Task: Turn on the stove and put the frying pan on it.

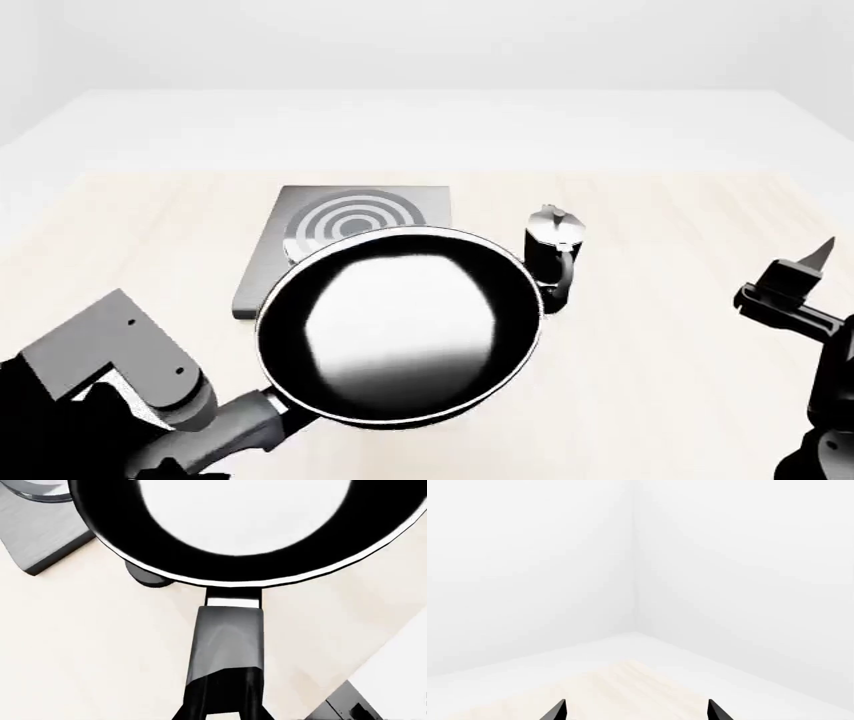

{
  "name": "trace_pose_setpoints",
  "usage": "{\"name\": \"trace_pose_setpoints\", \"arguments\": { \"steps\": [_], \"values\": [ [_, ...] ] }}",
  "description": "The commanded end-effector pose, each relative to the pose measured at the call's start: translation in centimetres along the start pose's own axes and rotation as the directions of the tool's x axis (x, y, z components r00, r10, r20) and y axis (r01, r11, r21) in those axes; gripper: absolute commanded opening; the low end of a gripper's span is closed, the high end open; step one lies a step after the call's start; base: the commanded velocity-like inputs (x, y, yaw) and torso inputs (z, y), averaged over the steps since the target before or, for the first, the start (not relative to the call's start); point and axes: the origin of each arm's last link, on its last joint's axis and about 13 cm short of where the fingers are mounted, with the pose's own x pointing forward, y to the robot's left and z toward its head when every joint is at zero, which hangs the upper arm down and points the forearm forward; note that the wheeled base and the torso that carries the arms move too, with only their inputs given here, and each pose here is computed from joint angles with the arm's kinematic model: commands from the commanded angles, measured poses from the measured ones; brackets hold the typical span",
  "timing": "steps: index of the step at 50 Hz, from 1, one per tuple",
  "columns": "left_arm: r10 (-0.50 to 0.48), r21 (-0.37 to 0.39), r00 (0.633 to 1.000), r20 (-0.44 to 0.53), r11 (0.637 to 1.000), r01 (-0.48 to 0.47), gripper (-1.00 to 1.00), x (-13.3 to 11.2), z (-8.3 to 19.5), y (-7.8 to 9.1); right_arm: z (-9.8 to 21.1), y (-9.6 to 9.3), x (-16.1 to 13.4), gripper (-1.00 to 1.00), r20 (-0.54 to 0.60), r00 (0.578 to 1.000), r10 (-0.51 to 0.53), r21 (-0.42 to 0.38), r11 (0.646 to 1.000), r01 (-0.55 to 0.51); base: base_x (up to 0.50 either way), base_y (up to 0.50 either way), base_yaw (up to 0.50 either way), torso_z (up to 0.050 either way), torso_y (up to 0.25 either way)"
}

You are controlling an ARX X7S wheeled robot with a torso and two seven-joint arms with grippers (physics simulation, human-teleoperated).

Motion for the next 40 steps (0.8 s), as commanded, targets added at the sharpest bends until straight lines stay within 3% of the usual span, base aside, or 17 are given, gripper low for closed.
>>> {"name": "trace_pose_setpoints", "arguments": {
  "steps": [1, 6, 13, 14, 15, 18, 20, 26, 31, 32, 33, 35, 37, 38, 40],
  "values": [
    [0.086, -0.166, 0.972, 0.217, 0.985, -0.05, -1.0, -0.2, 3.5, 1.3, -0.3, -0.1, 0.3, 1.0, -0.01, 1.0, -0.003, 0.02, 1.0, 0.003, 0.0, 0.0, 0.0, 0.0, 0.0],
    [0.148, -0.3, 0.953, 0.264, 0.952, -0.065, -1.0, 1.0, 5.3, 2.8, -0.3, -0.2, 0.3, 1.0, -0.011, 1.0, -0.003, 0.02, 1.0, 0.003, 0.0, 0.0, 0.0, 0.0, 0.0],
    [0.234, -0.354, 0.92, 0.314, 0.928, -0.115, -1.0, 1.5, 7.8, 3.8, -0.2, -0.1, 0.4, 1.0, -0.009, 1.0, -0.002, 0.02, 1.0, 0.002, 0.0, 0.0, 0.0, 0.0, 0.001],
    [0.296, -0.385, 0.912, 0.283, 0.906, -0.175, -1.0, 1.5, 8.3, 4.0, -0.3, -0.1, 0.5, 1.0, -0.009, 1.0, -0.002, 0.02, 1.0, 0.002, 0.0, 0.0, 0.0, 0.0, 0.0],
    [0.264, -0.361, 0.909, 0.321, 0.922, -0.141, -1.0, 1.5, 8.6, 4.0, -0.3, -0.1, 0.5, 1.0, -0.01, 1.0, -0.003, 0.02, 1.0, 0.003, 0.0, 0.0, 0.0, 0.015, 0.011],
    [0.273, -0.37, 0.894, 0.356, 0.92, -0.133, -1.0, 1.3, 9.6, 4.0, -0.2, -0.1, 0.5, 1.0, -0.009, 1.0, -0.002, 0.021, 1.0, 0.002, 0.0, 0.0, 0.0, 0.0, 0.0],
    [0.329, -0.402, 0.888, 0.32, 0.896, -0.187, -1.0, 1.5, 10.0, 4.2, -0.2, -0.1, 0.5, 1.0, -0.007, 1.0, -0.002, 0.022, 1.0, 0.002, 0.0, 0.0, 0.0, 0.0, 0.005],
    [0.358, -0.405, 0.863, 0.355, 0.891, -0.203, -1.0, 1.7, 11.2, 4.3, -0.2, -0.1, 0.5, 1.0, -0.007, 1.0, 0.0, 0.023, 1.0, 0.0, 0.0, 0.0, 0.0, 0.0, 0.002],
    [0.351, -0.389, 0.876, 0.33, 0.896, -0.212, -1.0, 2.6, 12.1, 4.5, -0.2, 0.0, 0.4, 1.0, -0.008, 1.0, 0.003, 0.024, 1.0, -0.002, 0.0, 0.0, 0.0, 0.0, 0.0],
    [0.352, -0.364, 0.881, 0.316, 0.903, -0.23, -1.0, 3.0, 12.3, 4.5, -0.2, 0.0, 0.4, 1.0, -0.008, 1.0, 0.002, 0.024, 1.0, -0.002, 0.0, 0.0, 0.0, 0.0, 0.01],
    [0.304, -0.338, 0.877, 0.372, 0.925, -0.177, -1.0, 3.1, 12.5, 4.4, -0.2, 0.0, 0.4, 1.0, -0.008, 1.0, 0.002, 0.025, 1.0, -0.002, 0.0, 0.0, 0.0, 0.0, 0.0],
    [0.318, -0.319, 0.881, 0.35, 0.925, -0.208, -1.0, 3.3, 12.7, 4.5, -0.1, 0.1, 0.4, 1.0, -0.007, 1.0, 0.004, 0.025, 1.0, -0.004, 0.0, 0.0, 0.0, 0.0, 0.0],
    [0.27, -0.294, 0.884, 0.381, 0.942, -0.16, -1.0, 3.7, 12.9, 4.4, -0.2, 0.2, 0.5, 1.0, -0.008, 1.0, 0.007, 0.024, 1.0, -0.007, 0.0, 0.0, 0.0, 0.0, 0.005],
    [0.281, -0.242, 0.899, 0.336, 0.948, -0.205, -1.0, 4.5, 13.0, 4.4, -0.3, 0.2, 0.4, 1.0, -0.009, 1.0, 0.01, 0.024, 1.0, -0.01, 0.0, 0.0, 0.0, 0.0, 0.0],
    [0.289, -0.223, 0.907, 0.305, 0.948, -0.226, -1.0, 5.1, 13.1, 4.4, -0.3, 0.2, 0.5, 1.0, -0.011, 1.0, 0.009, 0.025, 1.0, -0.009, 0.0, 0.0, 0.0, 0.0, 0.0]
  ]
}}
